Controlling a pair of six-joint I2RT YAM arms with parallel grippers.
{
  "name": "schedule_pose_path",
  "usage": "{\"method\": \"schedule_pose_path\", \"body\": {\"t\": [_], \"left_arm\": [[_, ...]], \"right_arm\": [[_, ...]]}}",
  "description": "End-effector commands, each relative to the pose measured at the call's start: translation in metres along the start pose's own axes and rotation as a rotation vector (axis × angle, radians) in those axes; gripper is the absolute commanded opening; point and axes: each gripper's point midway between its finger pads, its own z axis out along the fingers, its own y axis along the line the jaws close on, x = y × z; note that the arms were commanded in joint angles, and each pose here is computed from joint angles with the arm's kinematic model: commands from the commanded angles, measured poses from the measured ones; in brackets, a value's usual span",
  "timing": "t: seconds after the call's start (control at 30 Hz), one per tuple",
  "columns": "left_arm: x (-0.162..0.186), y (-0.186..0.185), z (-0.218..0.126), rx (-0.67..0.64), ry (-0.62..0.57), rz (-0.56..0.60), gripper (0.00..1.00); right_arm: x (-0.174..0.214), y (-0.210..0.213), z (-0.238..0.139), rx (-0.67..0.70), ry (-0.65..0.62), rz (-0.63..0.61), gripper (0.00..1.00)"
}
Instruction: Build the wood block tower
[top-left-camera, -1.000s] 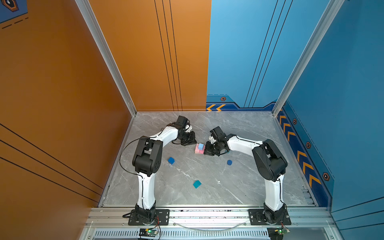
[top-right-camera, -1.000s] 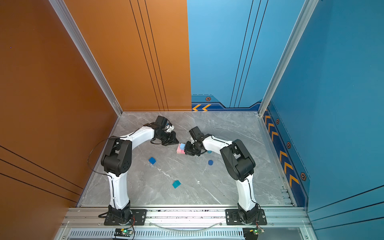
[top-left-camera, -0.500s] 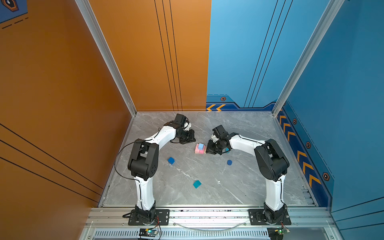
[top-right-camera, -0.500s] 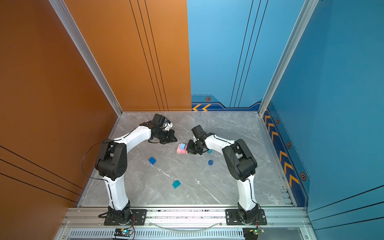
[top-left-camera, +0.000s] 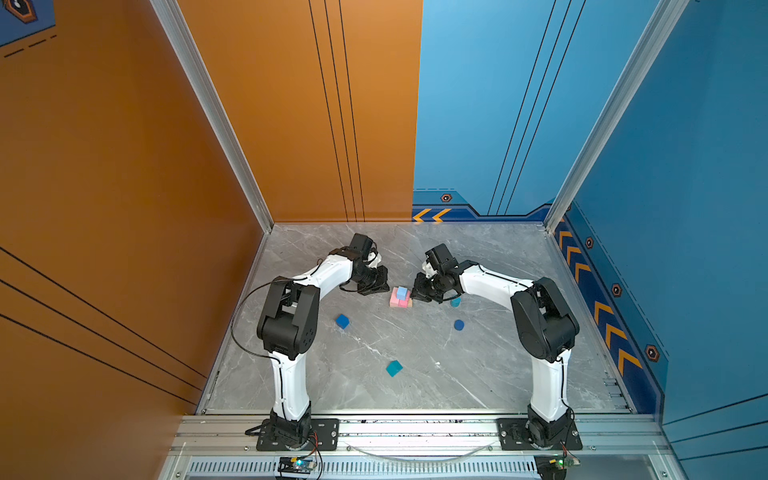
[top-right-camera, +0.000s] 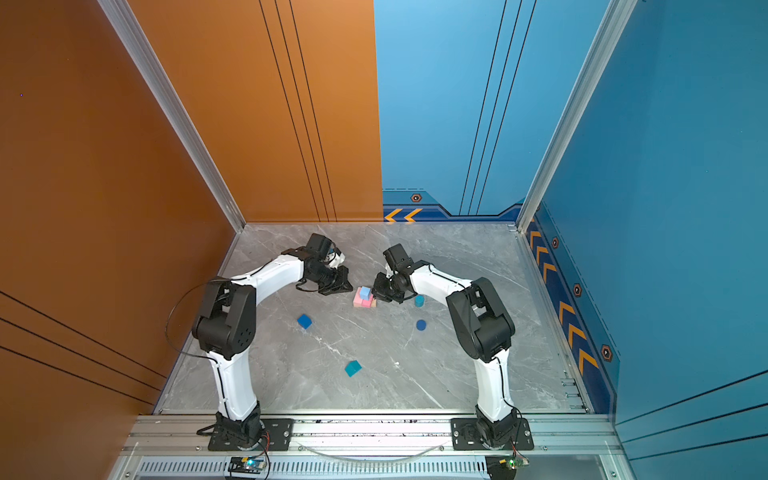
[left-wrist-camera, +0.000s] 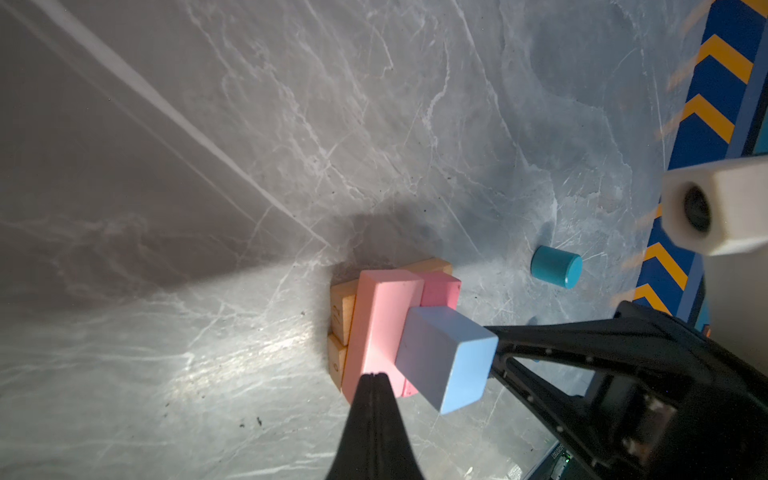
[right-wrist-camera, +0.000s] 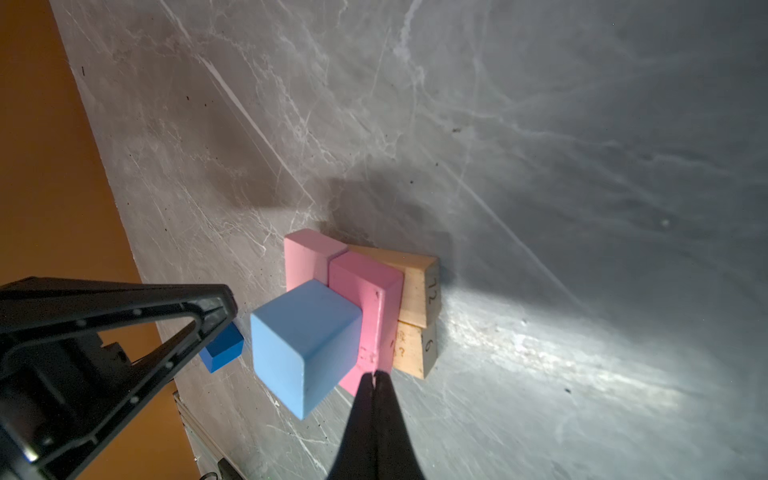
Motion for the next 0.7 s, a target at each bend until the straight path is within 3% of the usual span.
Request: {"method": "schedule_pose_path", "body": {"t": [0.0, 0.67], "left_arm": [[0.012, 0.018, 0.011, -0.046, 0.044, -0.014, 0.0], [0.017, 0.015, 0.028, -0.041, 0.083, -0.011, 0.0]], "right_arm": [[-0.006, -0.003, 0.001, 0.019, -0.008, -0.003, 0.0], [-0.011, -0.009, 0.007, 0.031, -0.01, 0.014, 0.0]]}}
